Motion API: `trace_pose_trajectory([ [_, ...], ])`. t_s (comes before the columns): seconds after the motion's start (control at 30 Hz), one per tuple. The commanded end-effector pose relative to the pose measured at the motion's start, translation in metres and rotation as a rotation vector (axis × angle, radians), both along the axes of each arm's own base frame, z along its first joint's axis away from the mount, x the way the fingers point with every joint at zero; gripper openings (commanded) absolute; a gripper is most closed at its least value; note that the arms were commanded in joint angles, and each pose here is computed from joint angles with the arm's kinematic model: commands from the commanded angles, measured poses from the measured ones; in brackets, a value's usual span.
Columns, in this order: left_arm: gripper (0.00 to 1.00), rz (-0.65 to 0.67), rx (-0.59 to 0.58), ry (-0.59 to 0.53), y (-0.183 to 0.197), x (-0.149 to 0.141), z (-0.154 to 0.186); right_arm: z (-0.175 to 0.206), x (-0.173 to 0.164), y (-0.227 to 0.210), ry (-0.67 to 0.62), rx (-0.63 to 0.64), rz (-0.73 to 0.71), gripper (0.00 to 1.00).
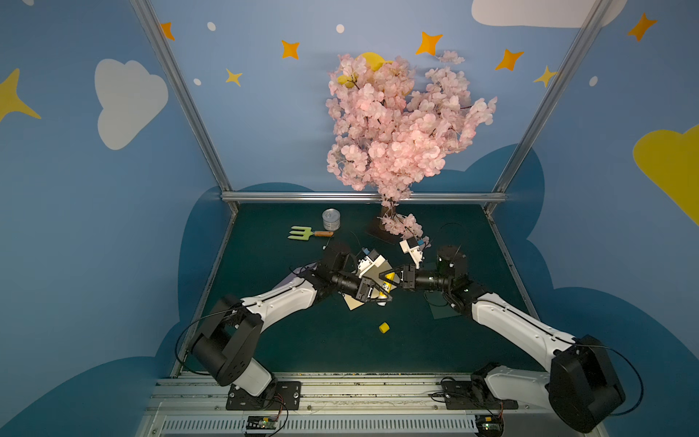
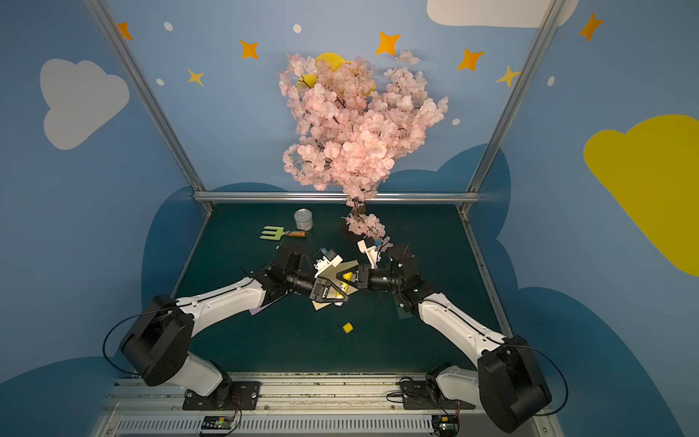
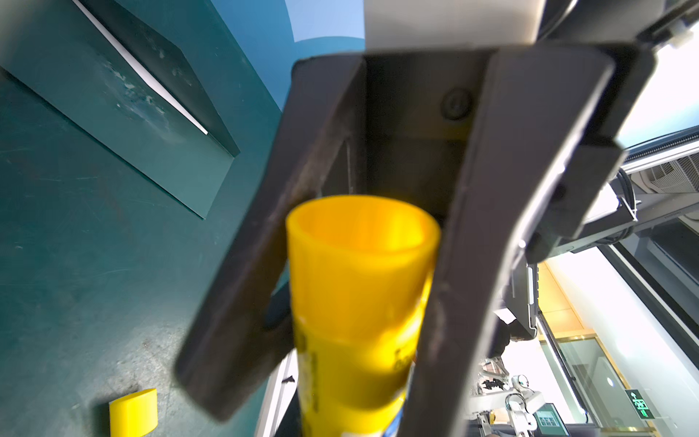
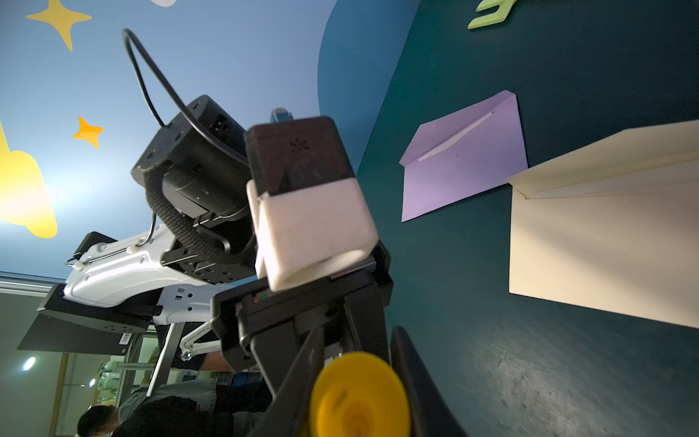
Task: Seal the envelope with a glue stick
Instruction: Unscrew the glue stick.
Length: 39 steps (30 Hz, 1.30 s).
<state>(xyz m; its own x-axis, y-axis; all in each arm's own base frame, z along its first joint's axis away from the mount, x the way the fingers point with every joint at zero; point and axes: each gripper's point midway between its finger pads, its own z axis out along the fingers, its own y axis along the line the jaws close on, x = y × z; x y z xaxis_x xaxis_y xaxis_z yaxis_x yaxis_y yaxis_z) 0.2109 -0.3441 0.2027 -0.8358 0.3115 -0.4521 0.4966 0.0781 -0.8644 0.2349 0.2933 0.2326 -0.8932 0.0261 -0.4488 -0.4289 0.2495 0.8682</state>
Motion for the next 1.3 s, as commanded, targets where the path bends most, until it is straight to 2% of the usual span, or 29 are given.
trace_pose_trajectory([
  [0.0, 0.03, -0.003, 0.003, -0.007, 0.004, -0.001, 0.004, 0.018, -0.011, 0.002, -0.052, 0.06, 0.067, 0.27],
  [0.13, 0.03, -0.008, 0.0, -0.013, 0.004, -0.003, 0.005, 0.022, -0.016, 0.003, -0.047, 0.076, 0.091, 0.38],
  [0.43, 0.03, 0.016, -0.005, -0.029, 0.003, 0.003, 0.007, 0.023, -0.019, 0.007, -0.047, 0.097, 0.111, 0.39],
  [0.57, 0.03, 0.025, -0.016, -0.039, 0.004, 0.003, 0.009, 0.019, -0.02, 0.009, -0.037, 0.108, 0.121, 0.3],
  [0.67, 0.03, 0.019, -0.019, -0.036, 0.005, 0.002, 0.01, 0.019, -0.019, 0.009, -0.035, 0.107, 0.12, 0.2],
  [0.8, 0.03, 0.022, -0.016, -0.033, 0.007, 0.002, 0.008, 0.019, -0.014, 0.005, -0.031, 0.111, 0.092, 0.0],
  [0.83, 0.03, 0.026, -0.014, -0.033, 0.008, 0.003, 0.008, 0.02, -0.011, 0.003, -0.032, 0.111, 0.071, 0.0],
  [0.87, 0.1, 0.031, -0.011, -0.033, 0.009, 0.004, 0.007, 0.021, -0.007, 0.0, -0.036, 0.108, 0.048, 0.0],
  [0.93, 0.35, 0.055, 0.007, -0.039, 0.014, 0.008, 0.006, 0.017, 0.004, -0.01, -0.042, 0.068, -0.034, 0.0],
  [1.0, 0.54, 0.089, 0.031, -0.044, 0.022, 0.014, 0.004, 0.009, 0.015, -0.021, -0.079, -0.02, -0.136, 0.0],
  [1.13, 0.66, 0.19, 0.067, -0.064, 0.044, 0.033, 0.005, 0.0, 0.035, -0.049, -0.179, -0.214, -0.347, 0.0],
  [1.27, 0.67, 0.304, 0.135, -0.089, 0.062, 0.053, -0.003, -0.002, 0.049, -0.072, -0.314, -0.359, -0.532, 0.0],
])
